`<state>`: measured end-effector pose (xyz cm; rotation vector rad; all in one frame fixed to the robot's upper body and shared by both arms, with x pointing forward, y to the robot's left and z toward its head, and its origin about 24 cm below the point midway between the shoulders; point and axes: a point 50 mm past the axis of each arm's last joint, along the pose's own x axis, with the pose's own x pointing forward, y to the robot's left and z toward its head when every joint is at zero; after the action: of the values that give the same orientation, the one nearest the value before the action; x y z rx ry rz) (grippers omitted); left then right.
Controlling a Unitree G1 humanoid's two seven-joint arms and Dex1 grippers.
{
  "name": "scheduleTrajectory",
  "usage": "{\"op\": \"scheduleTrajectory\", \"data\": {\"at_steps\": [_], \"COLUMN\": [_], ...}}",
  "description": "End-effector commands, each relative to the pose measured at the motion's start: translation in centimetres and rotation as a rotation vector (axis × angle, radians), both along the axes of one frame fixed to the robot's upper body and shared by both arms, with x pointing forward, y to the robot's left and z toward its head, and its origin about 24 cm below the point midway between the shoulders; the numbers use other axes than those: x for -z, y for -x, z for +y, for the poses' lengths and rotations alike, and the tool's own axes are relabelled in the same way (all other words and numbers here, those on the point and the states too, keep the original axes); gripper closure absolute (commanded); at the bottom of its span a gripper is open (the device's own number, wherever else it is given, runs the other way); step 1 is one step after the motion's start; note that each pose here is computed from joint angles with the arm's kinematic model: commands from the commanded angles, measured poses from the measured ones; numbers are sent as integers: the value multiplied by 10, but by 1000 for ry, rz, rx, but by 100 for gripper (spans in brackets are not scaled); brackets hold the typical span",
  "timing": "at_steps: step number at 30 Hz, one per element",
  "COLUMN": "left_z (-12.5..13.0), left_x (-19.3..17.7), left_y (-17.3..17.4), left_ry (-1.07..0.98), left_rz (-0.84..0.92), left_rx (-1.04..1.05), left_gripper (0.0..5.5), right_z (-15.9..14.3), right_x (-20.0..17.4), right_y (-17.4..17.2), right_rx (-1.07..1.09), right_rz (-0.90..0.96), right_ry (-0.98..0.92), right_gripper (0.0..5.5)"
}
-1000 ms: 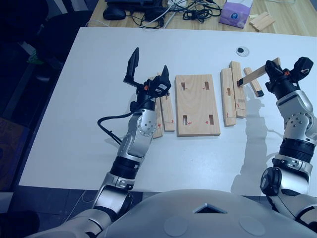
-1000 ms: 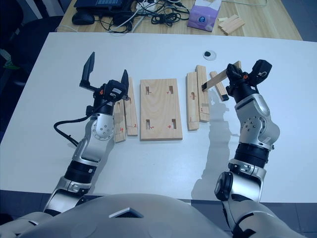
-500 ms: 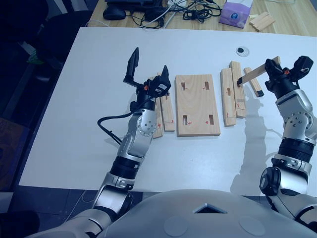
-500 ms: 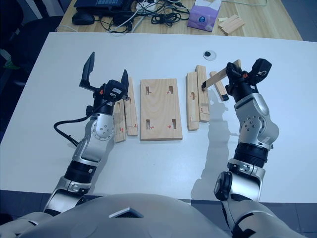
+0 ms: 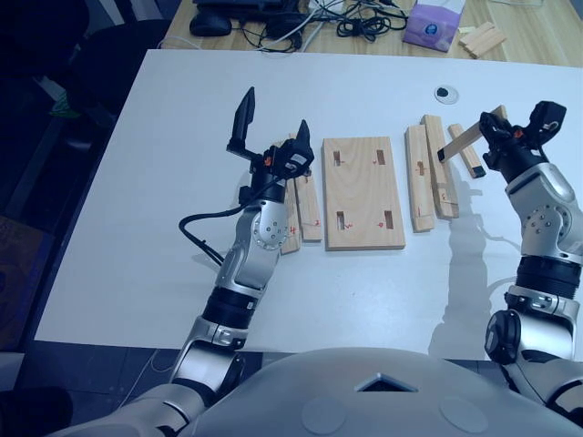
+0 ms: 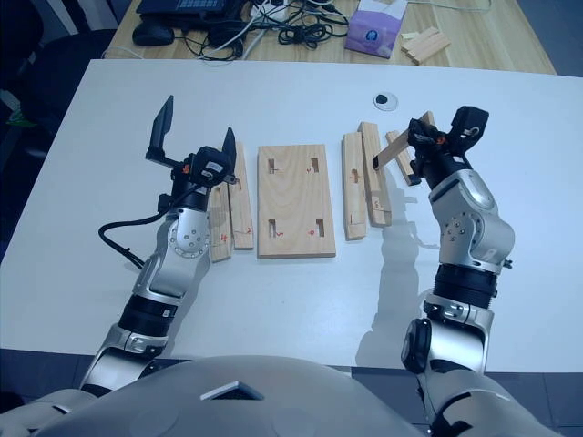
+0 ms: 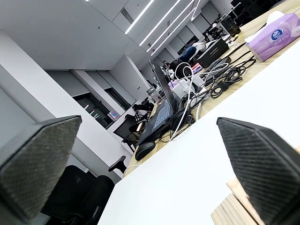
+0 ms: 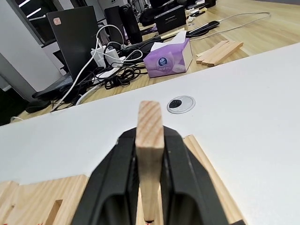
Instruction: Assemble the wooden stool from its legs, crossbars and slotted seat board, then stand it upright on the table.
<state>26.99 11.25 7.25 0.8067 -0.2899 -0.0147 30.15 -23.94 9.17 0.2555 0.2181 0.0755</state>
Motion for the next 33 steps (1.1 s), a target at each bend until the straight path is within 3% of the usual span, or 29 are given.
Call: {"op": "scheduleTrajectory", "data": {"at_steps": [1,6,11,14,18,27,33], "left_z": [1,1,1,1,1,0,0], "left_x": [0,0,0,0,1,2,7], "left_y": [-2,-3,-3,-3,-3,-4,-5], "left_ry": [-4,-6,-8,-9,-8,0,6], "left_rz": [-2,-5,-4,-3,1,1,17], "left_rx": [-5,0,3,4,5,6,4], "left_gripper": [10,10,10,10,10,10,10], "right_z": [8,9,12,12,14,12,7], "right_x": [6,36,43,37,6,-16,-63], "right_y": [4,18,22,19,11,12,7], "right_rx": [-11,-6,-8,-19,-13,-56,-6], "right_rz": [47,113,127,86,-105,-252,-451], "right_ry": [114,158,151,185,157,129,76], "right_gripper": [511,511,511,511,511,355,243]}}
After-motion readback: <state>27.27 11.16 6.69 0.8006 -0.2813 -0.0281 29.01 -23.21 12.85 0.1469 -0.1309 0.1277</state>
